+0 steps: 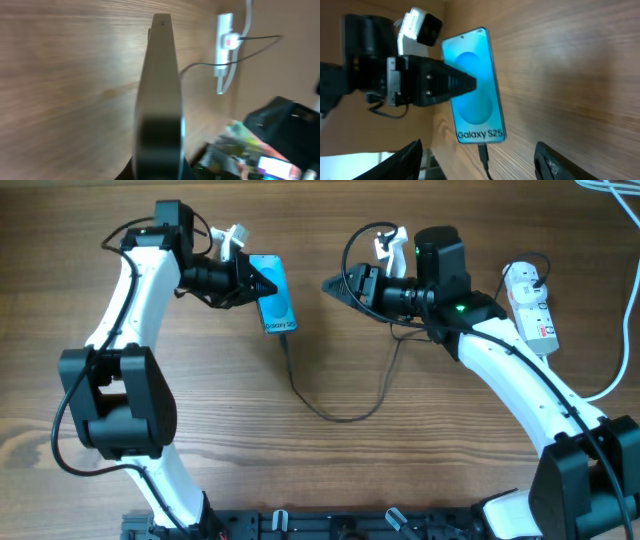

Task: Plug charger to phone and switch on socket
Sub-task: 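Lower the plugged phone onto the table with the left gripper and release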

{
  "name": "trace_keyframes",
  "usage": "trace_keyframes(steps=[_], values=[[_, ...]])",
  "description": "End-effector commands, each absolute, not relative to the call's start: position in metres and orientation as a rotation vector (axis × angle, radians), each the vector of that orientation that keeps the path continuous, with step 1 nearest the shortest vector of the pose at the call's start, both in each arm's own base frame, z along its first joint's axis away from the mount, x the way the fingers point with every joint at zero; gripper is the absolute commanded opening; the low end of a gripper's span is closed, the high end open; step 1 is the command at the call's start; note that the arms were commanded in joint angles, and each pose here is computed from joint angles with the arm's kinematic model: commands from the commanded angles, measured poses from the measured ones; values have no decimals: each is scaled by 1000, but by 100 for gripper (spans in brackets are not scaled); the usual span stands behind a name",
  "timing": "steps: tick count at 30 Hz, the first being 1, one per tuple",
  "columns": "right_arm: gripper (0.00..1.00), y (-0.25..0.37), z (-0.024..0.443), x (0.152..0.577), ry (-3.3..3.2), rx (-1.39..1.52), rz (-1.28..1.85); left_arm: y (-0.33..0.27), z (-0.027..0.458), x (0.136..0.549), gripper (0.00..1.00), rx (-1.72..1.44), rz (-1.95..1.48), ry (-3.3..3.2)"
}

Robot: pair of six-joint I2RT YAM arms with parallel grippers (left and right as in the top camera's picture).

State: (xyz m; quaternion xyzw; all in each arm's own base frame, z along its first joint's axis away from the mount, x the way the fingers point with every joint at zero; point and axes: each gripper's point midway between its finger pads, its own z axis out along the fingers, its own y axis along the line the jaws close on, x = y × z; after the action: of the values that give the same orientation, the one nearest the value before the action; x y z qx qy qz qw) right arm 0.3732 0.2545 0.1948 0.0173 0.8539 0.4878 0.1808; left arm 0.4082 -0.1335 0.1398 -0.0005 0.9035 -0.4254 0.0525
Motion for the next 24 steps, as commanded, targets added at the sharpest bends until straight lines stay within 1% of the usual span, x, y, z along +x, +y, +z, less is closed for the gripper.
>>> trace_keyframes(steps=[1, 5, 7, 12, 16, 24], values=[[72, 248, 177, 375, 2455, 34, 1268, -133, 111, 416, 4, 85, -1184, 2785], [72, 240, 163, 370, 2522, 61, 1197, -134, 75, 427, 4, -29, -1216, 2832], [72, 237, 158, 368, 2544, 72, 1175, -136, 64, 431, 4, -99, -1247, 2841], [72, 237, 157, 367, 2551, 75, 1172, -138, 56, 431, 4, -142, -1255, 2862], [72, 241, 156, 363, 2556, 40, 1168, -151, 51, 426, 4, -171, -1263, 2900], [72, 240, 153, 359, 2576, 39, 1162, -161, 28, 420, 4, -230, -1255, 2972]])
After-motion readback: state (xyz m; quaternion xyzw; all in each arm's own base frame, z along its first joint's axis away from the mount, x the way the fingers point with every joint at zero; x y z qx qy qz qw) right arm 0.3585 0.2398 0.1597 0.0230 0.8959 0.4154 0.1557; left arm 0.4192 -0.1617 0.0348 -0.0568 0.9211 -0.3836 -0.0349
